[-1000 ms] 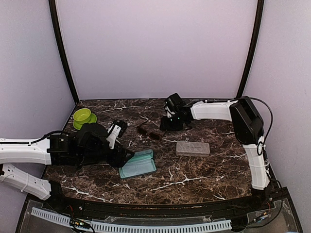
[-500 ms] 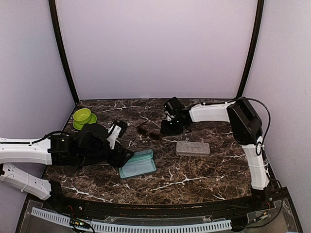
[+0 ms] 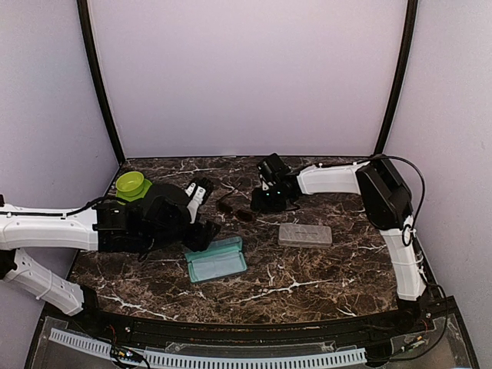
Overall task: Organize the sunglasses
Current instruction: Pick up the sunglasses from the center of the board.
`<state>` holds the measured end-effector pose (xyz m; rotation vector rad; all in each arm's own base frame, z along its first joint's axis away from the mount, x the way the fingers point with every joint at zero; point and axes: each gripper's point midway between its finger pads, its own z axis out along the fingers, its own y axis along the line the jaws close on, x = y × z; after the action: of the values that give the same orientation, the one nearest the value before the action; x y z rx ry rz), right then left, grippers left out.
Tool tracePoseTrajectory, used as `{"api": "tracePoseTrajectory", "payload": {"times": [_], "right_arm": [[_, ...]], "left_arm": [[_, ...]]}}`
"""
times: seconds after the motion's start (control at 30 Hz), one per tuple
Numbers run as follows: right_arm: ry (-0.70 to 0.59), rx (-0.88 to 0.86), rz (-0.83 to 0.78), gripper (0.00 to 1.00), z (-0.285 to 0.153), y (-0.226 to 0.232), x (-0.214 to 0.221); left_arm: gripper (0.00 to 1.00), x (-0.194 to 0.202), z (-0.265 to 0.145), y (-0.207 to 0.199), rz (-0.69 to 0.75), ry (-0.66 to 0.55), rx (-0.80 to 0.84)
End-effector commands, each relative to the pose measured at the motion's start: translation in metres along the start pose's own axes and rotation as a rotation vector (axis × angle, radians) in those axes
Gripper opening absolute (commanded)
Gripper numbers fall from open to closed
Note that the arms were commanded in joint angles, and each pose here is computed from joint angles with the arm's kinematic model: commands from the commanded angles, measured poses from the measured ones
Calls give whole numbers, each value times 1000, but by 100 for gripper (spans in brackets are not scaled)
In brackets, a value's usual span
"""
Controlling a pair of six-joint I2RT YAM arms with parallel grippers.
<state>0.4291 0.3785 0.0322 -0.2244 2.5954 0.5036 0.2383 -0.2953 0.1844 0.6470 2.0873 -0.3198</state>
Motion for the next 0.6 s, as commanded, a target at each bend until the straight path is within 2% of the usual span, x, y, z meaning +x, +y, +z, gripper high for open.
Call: {"api": "tracePoseTrajectory", "payload": {"times": [0.0, 0.57], "right_arm": [[77, 12, 11, 52, 18, -2, 27], [117, 23, -13, 48, 29, -7, 37]], "left_arm": [[65, -19, 7, -5, 10, -46, 11], [65, -10, 22, -20, 32, 1, 62]]}}
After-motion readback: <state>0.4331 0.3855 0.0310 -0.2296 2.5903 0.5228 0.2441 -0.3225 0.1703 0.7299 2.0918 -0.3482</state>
